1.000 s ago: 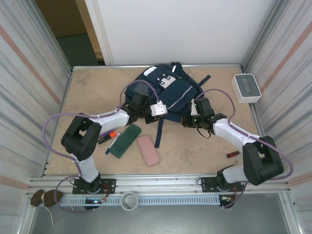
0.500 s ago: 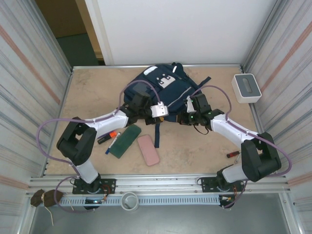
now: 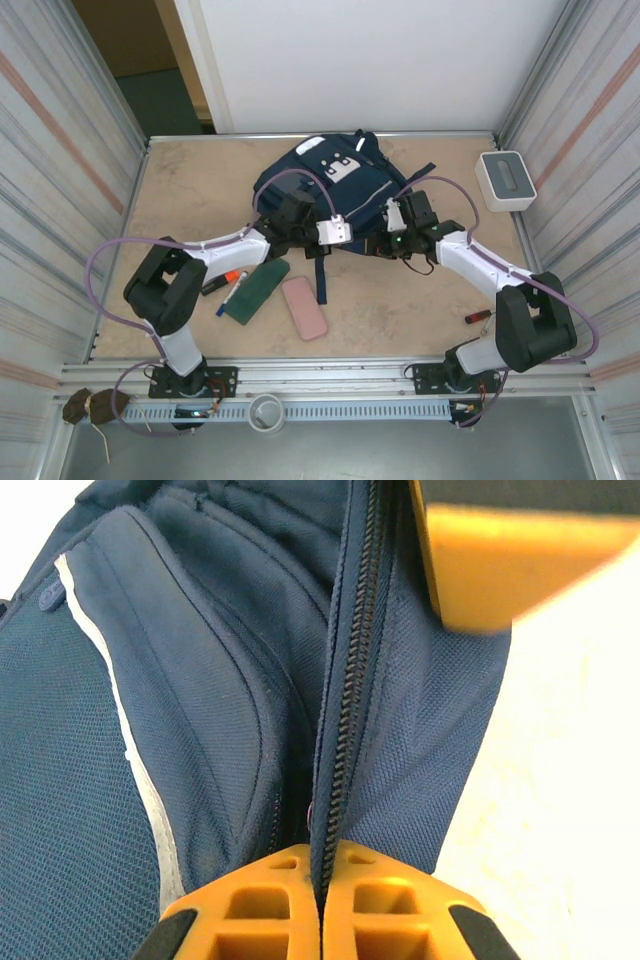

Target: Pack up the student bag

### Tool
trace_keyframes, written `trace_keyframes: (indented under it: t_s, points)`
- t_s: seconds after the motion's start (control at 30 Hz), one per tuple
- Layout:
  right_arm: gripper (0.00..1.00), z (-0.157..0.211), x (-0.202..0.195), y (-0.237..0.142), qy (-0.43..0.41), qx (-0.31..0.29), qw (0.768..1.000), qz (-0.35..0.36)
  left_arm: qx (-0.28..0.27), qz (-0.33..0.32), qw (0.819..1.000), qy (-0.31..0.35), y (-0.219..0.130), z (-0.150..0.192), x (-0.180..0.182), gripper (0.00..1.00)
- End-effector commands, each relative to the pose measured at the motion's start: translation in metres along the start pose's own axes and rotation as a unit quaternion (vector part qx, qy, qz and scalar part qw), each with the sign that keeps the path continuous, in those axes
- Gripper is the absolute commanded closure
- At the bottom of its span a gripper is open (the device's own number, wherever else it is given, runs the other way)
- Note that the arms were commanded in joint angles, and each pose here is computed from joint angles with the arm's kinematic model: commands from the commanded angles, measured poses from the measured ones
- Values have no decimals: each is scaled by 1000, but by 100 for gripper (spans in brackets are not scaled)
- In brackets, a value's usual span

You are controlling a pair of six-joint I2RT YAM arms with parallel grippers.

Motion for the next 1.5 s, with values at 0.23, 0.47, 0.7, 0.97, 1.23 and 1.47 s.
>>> trace_keyframes:
  t_s: [0.23,0.47,0.7,0.97,1.23,1.47]
  points:
    - [100,-8,-37,-3,33,31,996,81,100,-64,993,-16,-36,71,32,100]
    - [100,-9,4,0,1,50,999,11,120,-41,991,-32,-39,80,24,85]
    - [100,-1,40,5,-9,69,996,-47,10,6,998,-56,-43,13,3,51]
    - [100,7,66,5,-16,84,992,-90,-7,49,998,-31,-19,-15,-7,48]
    - [100,3,30,-3,3,79,996,-39,17,51,998,-40,-19,9,0,98]
    - [100,-8,-20,2,37,72,996,35,78,16,996,-42,-40,60,9,100]
Point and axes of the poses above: each hand's point on the last joint's axis, 136 mm out from that joint toward the fingers, its own y axis out along the fingers, its own x axis along the line the jaws close on, z = x × y, the point moved 1 cm from there along -y, back along the fingers, and after that the axes turned 12 degrees about y, right-handed, at the moved point
